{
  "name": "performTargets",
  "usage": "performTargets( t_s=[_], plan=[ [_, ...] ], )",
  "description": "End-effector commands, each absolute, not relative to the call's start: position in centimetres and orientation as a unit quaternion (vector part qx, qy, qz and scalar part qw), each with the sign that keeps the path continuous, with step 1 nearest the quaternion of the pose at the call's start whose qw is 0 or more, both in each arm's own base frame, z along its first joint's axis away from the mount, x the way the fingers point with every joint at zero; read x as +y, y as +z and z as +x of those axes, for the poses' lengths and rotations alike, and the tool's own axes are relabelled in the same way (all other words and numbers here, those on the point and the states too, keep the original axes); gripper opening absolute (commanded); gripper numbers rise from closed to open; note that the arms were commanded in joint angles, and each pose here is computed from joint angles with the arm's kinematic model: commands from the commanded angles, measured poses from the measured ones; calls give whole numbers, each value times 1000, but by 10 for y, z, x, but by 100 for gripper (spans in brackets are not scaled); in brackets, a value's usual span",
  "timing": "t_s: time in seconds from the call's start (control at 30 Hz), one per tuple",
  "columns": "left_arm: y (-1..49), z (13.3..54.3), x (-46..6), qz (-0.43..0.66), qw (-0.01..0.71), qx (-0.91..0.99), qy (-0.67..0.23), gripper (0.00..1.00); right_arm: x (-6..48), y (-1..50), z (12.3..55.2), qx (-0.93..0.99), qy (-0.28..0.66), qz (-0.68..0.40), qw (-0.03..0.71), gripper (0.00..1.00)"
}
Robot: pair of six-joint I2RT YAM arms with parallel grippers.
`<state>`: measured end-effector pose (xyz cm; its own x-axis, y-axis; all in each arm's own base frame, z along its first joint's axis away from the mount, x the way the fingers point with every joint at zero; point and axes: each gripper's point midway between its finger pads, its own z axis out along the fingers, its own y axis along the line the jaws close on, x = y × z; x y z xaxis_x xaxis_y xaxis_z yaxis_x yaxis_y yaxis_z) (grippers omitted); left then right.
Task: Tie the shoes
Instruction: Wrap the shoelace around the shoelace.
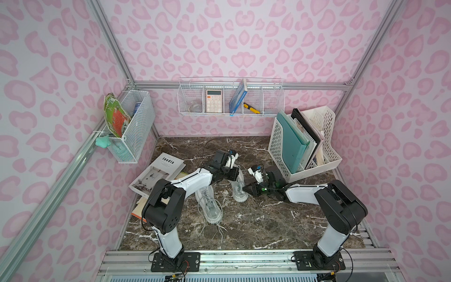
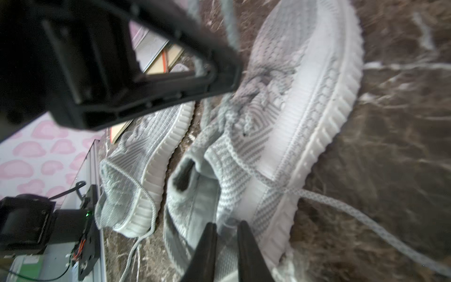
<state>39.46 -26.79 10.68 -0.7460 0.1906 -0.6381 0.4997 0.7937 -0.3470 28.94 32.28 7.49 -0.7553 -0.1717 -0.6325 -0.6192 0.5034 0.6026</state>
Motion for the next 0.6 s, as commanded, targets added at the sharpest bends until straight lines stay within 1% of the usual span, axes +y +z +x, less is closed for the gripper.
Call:
performTargets(
  t_s=[0.0, 0.13, 0.27, 0.33, 0.57],
  plan=[
    [108, 393, -274, 209, 297, 893, -268, 0, 318, 86, 288, 820, 453, -230, 265, 22],
    [108, 391, -276, 212, 292, 891, -275, 0, 276, 81, 313, 850, 401, -168, 296, 30],
    [107, 388, -275, 211, 292, 891, -277, 0, 238, 68, 342, 894, 291, -108, 324, 35],
    [105, 386, -274, 211, 291, 892, -275, 0, 235, 68, 353, 900, 271, -86, 331, 37],
    [105, 383, -270, 210, 290, 893, -271, 0, 254, 57, 375, 916, 211, -53, 337, 43]
  ],
)
